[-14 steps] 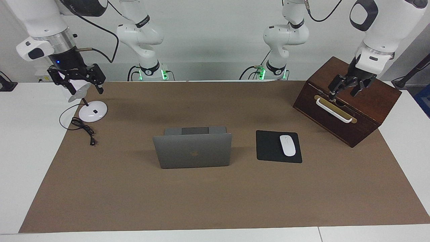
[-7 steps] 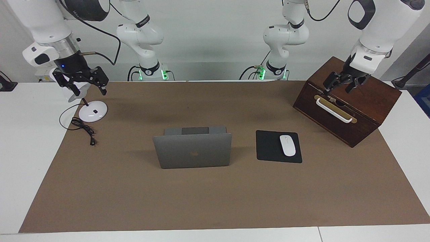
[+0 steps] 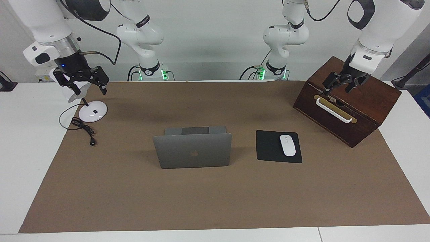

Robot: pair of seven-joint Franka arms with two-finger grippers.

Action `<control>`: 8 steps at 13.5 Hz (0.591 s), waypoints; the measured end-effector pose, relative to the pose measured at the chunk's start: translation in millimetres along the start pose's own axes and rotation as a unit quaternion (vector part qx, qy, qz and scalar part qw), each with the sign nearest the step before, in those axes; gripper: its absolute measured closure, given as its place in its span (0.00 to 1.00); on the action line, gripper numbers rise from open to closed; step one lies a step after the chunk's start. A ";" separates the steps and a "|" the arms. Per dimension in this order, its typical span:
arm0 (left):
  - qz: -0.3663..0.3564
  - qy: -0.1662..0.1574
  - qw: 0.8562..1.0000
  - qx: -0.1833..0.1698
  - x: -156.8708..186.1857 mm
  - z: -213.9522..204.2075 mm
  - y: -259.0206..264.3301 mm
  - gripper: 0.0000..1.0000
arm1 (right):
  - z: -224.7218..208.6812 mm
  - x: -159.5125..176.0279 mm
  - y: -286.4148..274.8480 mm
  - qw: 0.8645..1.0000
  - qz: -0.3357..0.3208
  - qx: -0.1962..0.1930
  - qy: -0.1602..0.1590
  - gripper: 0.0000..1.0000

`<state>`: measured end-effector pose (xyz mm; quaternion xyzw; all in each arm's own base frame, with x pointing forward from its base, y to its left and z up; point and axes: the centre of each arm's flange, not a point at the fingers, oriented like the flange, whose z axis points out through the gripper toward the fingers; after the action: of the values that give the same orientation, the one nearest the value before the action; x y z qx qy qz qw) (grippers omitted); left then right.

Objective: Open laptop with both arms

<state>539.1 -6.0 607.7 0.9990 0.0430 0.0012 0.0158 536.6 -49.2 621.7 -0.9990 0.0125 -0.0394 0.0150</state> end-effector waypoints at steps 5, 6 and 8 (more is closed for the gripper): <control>0.001 0.002 1.000 0.000 0.0 -1.4 1.3 0.00 | 0.6 -0.2 0.0 1.000 0.000 0.000 -0.001 0.00; 0.001 0.002 1.000 0.000 0.0 -1.5 1.4 0.00 | 0.6 -0.2 0.0 1.000 0.000 0.000 -0.001 0.00; 0.001 0.002 1.000 0.000 0.0 -1.6 1.3 0.00 | 0.6 -0.2 0.0 1.000 0.000 0.000 -0.001 0.00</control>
<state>539.3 -7.3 609.3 0.9990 0.0418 0.0030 0.0157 536.4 -49.2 621.0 -0.9991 0.0126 -0.0387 0.0151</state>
